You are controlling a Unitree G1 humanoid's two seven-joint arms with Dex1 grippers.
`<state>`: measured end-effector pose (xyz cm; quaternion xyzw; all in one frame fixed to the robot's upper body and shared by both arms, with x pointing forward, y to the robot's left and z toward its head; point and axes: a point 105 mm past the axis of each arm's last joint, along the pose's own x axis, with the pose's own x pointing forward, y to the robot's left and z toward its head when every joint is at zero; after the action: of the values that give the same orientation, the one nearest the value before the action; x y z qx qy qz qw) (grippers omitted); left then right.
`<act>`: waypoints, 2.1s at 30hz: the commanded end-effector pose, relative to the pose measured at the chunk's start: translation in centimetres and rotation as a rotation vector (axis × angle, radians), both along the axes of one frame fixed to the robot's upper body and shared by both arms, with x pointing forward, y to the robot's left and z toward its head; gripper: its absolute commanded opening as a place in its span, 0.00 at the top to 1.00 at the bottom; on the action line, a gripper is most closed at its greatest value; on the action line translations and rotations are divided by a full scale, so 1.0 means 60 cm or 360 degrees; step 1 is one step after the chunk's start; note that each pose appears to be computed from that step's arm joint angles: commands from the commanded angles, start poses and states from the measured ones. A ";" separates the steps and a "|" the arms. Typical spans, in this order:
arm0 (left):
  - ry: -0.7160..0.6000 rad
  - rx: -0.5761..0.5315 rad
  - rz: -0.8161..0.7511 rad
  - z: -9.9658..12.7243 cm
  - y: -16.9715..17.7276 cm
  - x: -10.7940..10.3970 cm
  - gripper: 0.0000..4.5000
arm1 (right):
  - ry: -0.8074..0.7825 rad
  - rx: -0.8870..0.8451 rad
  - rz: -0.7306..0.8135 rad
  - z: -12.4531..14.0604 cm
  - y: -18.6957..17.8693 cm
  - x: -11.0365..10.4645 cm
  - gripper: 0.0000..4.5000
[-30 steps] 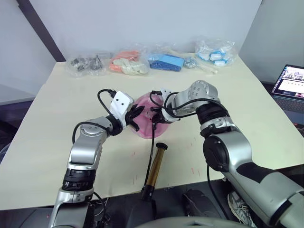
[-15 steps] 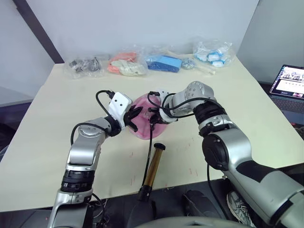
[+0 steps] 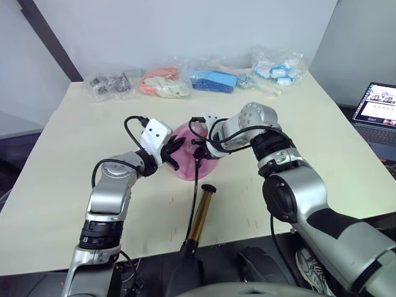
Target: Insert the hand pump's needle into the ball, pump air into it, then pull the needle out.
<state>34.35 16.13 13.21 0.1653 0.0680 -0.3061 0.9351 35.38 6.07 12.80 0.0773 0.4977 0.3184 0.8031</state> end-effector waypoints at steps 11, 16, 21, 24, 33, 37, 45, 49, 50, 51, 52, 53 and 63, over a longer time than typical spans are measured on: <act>0.0316 -0.0029 -0.0375 -0.076 -0.071 -0.035 0.99 | -0.0106 0.0259 0.0213 0.027 0.060 -0.069 0.92; 0.0317 -0.0024 -0.0378 -0.078 -0.069 -0.036 0.99 | -0.0121 0.0252 0.0214 0.021 0.051 -0.071 0.92; 0.0317 -0.0018 -0.0373 -0.080 -0.066 -0.035 0.99 | -0.0172 0.0264 0.0215 0.034 0.044 -0.068 0.92; 0.0320 -0.0019 -0.0372 -0.083 -0.065 -0.036 0.99 | -0.0178 0.0261 0.0212 0.034 0.040 -0.068 0.92; 0.0321 -0.0030 -0.0384 -0.087 -0.071 -0.037 1.00 | -0.0209 0.0241 0.0208 0.035 0.035 -0.066 0.74; 0.0324 -0.0032 -0.0387 -0.090 -0.073 -0.036 1.00 | -0.0245 0.0217 0.0201 0.037 0.031 -0.064 0.43; 0.0316 -0.0030 -0.0372 -0.087 -0.069 -0.031 1.00 | -0.0290 0.0208 0.0225 0.041 0.017 -0.066 0.36; 0.0312 -0.0032 -0.0367 -0.083 -0.070 -0.028 1.00 | -0.0382 0.0201 0.0301 0.042 0.001 -0.073 0.36; 0.0310 -0.0034 -0.0365 -0.082 -0.070 -0.028 1.00 | -0.0433 0.0182 0.0324 0.043 -0.008 -0.074 0.36; 0.0307 -0.0038 -0.0359 -0.080 -0.070 -0.027 1.00 | -0.0485 0.0157 0.0342 0.044 -0.017 -0.075 0.36; 0.0305 -0.0040 -0.0351 -0.079 -0.070 -0.026 1.00 | -0.0519 0.0145 0.0355 0.044 -0.025 -0.076 0.36; 0.0304 -0.0041 -0.0348 -0.079 -0.070 -0.025 1.00 | -0.0554 0.0137 0.0364 0.046 -0.031 -0.078 0.36; 0.0314 -0.0075 -0.0318 -0.075 -0.073 -0.024 1.00 | -0.1048 0.0041 0.0422 0.063 -0.084 -0.074 0.36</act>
<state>34.08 12.64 13.73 0.1428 0.0388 -0.3927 0.9077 31.34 0.70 15.53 -0.0695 0.2543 0.4205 0.8682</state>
